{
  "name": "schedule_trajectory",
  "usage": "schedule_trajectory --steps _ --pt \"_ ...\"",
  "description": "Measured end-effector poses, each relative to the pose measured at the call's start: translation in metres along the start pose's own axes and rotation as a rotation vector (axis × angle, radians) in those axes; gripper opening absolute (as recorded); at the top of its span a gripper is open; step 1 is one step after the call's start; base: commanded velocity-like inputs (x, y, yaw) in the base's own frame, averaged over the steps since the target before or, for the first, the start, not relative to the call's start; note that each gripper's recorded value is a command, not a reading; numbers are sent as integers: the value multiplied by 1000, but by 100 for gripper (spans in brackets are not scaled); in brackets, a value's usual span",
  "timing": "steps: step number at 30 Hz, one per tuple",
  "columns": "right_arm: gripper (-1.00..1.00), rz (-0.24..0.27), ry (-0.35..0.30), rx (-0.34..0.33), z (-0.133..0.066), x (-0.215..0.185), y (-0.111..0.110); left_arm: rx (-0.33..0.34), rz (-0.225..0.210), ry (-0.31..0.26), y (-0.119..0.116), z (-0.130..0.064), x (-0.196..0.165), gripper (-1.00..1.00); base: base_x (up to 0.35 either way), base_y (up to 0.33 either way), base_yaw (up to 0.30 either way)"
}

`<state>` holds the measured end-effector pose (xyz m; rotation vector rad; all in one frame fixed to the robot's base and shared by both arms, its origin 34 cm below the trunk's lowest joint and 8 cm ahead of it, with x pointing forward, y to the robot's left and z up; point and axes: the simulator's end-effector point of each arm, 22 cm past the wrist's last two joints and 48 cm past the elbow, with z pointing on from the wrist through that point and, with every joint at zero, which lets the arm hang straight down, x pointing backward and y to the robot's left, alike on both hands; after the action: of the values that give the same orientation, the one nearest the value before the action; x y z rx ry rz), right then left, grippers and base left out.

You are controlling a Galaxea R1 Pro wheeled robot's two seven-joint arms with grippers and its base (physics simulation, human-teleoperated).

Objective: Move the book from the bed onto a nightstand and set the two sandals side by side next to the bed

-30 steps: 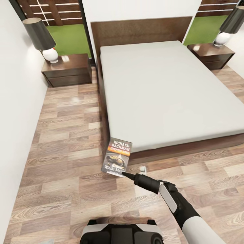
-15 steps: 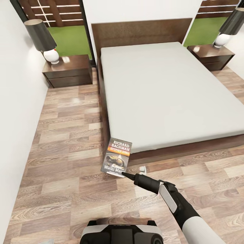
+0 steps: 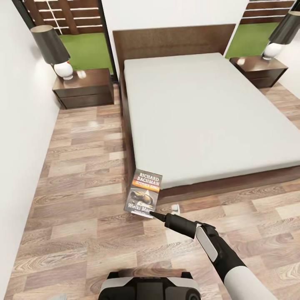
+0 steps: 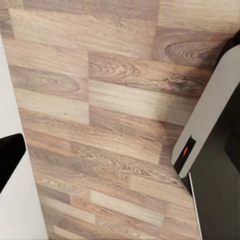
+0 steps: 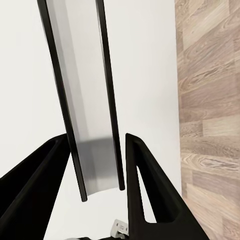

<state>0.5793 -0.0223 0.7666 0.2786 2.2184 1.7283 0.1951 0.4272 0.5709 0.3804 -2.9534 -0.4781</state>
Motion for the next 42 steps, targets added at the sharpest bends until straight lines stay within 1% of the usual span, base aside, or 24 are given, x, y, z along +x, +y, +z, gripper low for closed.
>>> schedule_trajectory --steps 42 --pt "-100 -63 -16 -25 -1 -17 31 17 -16 -61 -4 -11 -27 100 0 0 0"
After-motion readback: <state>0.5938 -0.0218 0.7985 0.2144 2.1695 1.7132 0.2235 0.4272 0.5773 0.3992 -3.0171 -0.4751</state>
